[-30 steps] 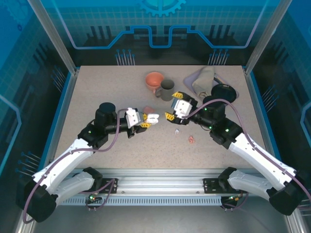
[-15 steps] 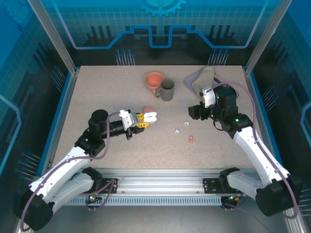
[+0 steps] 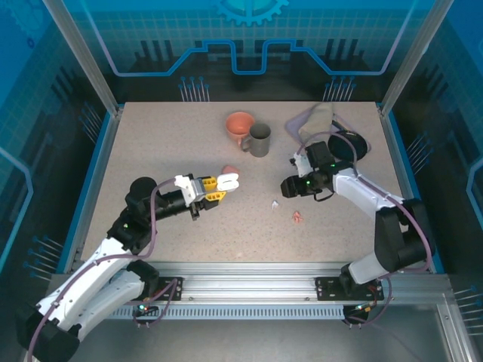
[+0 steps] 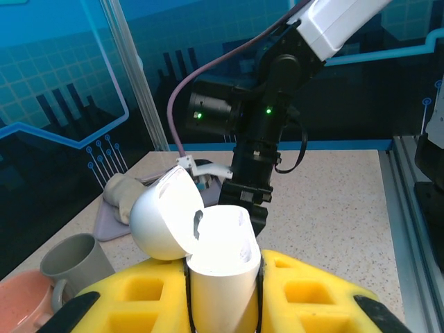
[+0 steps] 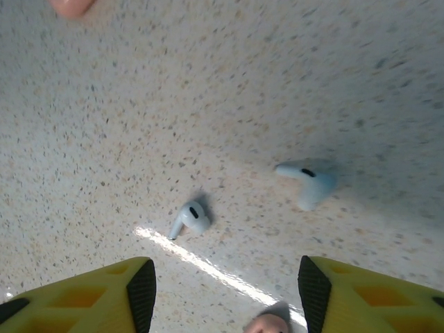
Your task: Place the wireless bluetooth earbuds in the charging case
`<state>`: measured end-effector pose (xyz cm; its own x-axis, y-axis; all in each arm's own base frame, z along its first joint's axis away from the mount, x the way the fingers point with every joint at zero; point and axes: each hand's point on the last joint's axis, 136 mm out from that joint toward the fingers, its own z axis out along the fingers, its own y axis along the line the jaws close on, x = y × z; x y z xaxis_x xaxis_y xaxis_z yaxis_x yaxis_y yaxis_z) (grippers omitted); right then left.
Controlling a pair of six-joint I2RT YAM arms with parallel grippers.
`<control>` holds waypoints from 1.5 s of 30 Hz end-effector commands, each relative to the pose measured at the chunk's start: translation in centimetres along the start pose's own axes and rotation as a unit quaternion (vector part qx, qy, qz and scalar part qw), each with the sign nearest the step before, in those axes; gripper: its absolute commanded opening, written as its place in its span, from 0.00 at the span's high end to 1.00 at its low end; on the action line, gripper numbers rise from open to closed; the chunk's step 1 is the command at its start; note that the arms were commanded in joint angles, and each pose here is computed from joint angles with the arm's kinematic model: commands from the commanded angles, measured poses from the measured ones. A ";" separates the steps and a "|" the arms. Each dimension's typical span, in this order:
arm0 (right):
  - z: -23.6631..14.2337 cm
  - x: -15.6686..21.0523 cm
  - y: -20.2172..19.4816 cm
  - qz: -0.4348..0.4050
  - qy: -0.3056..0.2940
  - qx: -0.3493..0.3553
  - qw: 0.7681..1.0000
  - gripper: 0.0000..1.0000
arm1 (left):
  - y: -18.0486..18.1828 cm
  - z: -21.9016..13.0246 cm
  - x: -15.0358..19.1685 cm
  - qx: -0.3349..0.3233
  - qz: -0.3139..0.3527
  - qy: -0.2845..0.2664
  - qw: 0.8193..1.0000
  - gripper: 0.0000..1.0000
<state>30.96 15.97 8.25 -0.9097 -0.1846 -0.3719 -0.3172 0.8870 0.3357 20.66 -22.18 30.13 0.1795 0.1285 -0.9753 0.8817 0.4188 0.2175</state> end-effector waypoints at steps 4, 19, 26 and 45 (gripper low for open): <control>2.2 0.0 1.9 -0.027 0.048 -0.001 0.998 0.41 | -0.2 -0.1 0.0 0.000 -0.004 0.000 1.000 1.00; 5.8 1.1 3.1 -0.047 0.109 -0.007 0.993 0.42 | -0.2 -0.1 0.3 -0.001 -0.007 0.006 1.000 1.00; 6.8 1.4 3.5 -0.054 0.126 -0.007 0.990 0.42 | -0.3 -0.2 0.4 -0.001 -0.009 0.009 1.000 1.00; 6.7 3.7 4.0 -0.045 0.162 -0.029 0.985 0.47 | -0.3 -0.4 0.7 -0.006 -0.008 0.015 1.000 1.00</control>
<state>29.60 21.13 2.32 -0.9182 -0.3697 -0.1424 -0.3962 0.8560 0.3322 20.59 -21.88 29.33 0.1448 0.1494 -0.9781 0.8813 0.4300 0.1962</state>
